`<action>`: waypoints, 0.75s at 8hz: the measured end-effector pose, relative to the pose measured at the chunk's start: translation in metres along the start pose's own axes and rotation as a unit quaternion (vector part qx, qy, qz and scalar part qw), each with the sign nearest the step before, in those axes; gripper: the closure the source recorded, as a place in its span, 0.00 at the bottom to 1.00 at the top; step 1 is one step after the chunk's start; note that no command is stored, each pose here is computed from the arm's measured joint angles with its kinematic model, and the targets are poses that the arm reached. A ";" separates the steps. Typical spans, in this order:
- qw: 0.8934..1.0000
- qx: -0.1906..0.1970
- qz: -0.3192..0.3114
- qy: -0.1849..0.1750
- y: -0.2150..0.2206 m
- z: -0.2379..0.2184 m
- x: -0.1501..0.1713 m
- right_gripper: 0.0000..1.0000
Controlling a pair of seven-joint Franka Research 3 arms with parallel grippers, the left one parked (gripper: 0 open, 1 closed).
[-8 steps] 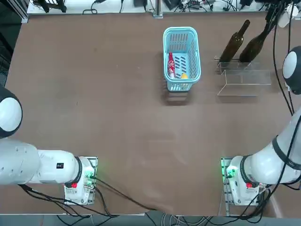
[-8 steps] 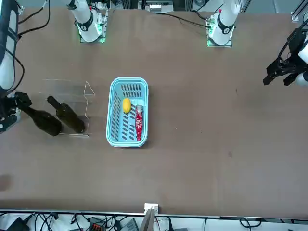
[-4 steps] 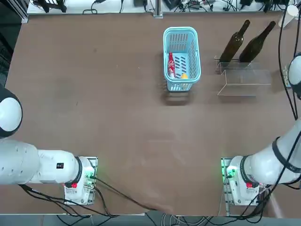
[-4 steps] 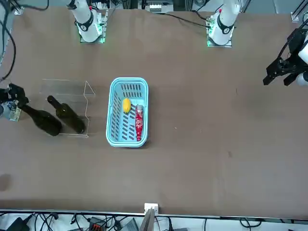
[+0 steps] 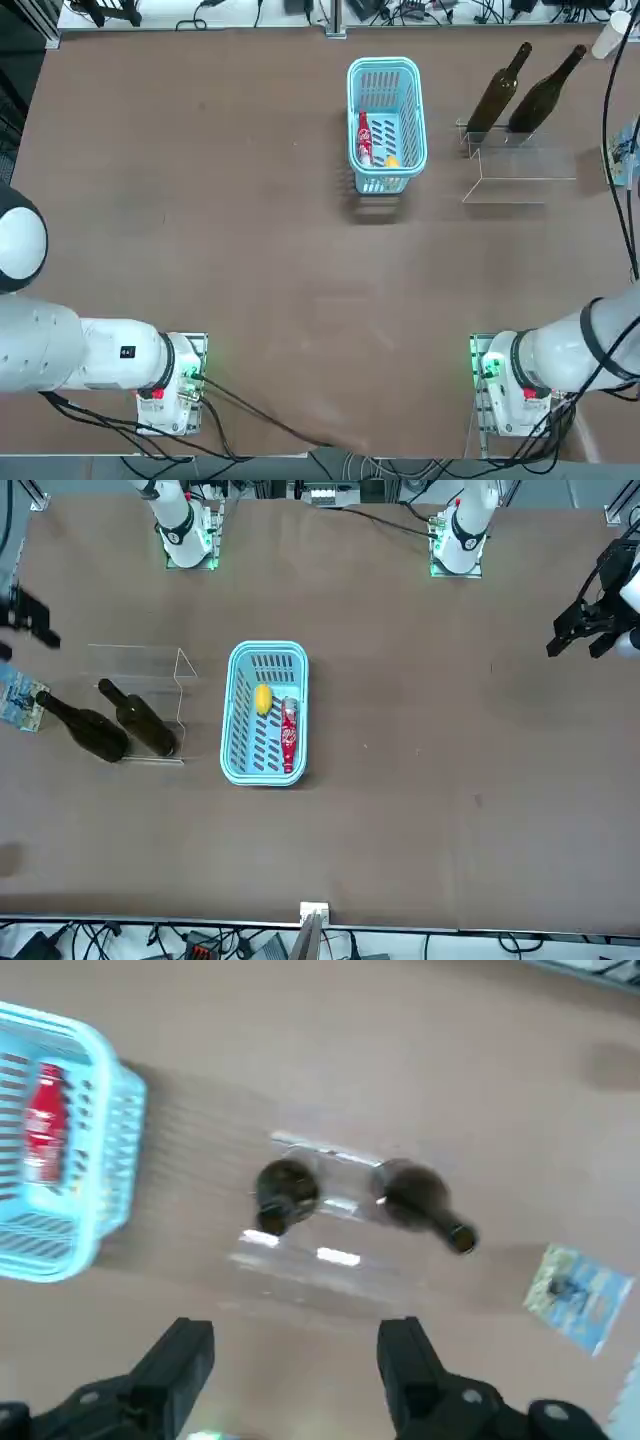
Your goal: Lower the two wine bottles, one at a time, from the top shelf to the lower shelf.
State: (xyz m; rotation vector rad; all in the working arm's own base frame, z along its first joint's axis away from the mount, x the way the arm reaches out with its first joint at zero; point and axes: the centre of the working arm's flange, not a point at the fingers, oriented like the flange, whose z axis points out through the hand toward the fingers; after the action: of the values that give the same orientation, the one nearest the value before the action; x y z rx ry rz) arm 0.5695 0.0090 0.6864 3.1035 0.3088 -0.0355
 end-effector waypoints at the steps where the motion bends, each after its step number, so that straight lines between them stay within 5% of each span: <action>1: 1.000 0.013 0.015 0.003 -0.011 -0.009 -0.011 0.00; 6: 0.998 0.030 0.052 0.001 -0.026 0.008 -0.044 0.00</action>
State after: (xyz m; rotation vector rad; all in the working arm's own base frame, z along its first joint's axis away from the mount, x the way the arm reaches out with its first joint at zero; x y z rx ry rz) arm 0.5210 0.0259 0.6792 3.1732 0.1480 -0.0392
